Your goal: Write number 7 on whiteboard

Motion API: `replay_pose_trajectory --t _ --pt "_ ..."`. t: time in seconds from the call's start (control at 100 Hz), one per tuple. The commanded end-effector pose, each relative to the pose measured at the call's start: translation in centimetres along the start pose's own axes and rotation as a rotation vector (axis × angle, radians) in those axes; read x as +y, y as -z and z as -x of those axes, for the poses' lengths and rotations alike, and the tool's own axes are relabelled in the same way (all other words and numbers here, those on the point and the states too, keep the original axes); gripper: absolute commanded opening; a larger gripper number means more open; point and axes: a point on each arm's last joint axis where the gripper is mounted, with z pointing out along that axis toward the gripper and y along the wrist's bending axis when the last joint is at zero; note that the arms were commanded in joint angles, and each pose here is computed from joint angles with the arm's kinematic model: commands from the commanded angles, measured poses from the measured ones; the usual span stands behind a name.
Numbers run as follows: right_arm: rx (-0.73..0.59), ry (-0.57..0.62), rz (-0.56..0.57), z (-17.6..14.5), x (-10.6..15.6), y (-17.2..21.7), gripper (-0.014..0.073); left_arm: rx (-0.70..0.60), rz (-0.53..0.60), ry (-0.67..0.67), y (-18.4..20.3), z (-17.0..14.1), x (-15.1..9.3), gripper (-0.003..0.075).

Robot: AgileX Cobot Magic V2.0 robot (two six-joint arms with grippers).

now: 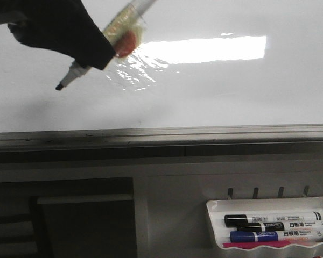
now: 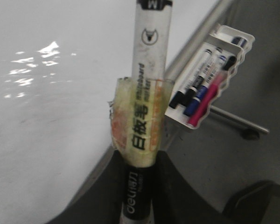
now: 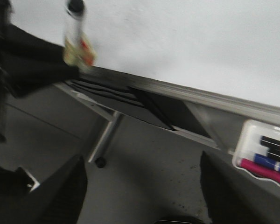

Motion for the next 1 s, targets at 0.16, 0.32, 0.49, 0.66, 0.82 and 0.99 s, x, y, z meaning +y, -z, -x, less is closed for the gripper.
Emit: replay_pose_trajectory --t 0.16,0.32,0.49,0.66,0.82,0.99 --pt "0.023 0.007 0.207 4.6 0.9 -1.2 0.0449 -0.110 -0.077 -0.123 1.4 2.1 -3.1 -0.0020" --pt "0.109 -0.005 0.291 5.4 0.3 -2.6 0.0449 -0.152 -0.098 -0.145 1.5 2.5 -4.1 -0.0020" --pt "0.174 -0.017 0.333 5.0 0.3 -4.4 0.0449 -0.170 -0.099 -0.149 1.4 2.8 -4.3 -0.0020" --pt "0.203 0.012 0.371 5.3 0.9 -5.6 0.0449 -0.167 -0.102 -0.145 1.1 3.1 -4.3 -0.0020" --pt "0.246 0.029 0.419 5.9 1.3 -6.5 0.0448 -0.174 -0.100 -0.147 1.0 3.6 -4.2 -0.0020" --pt "0.268 0.046 0.415 5.8 1.4 -6.9 0.0360 -0.174 -0.099 -0.149 0.8 3.8 -4.2 -0.0020"
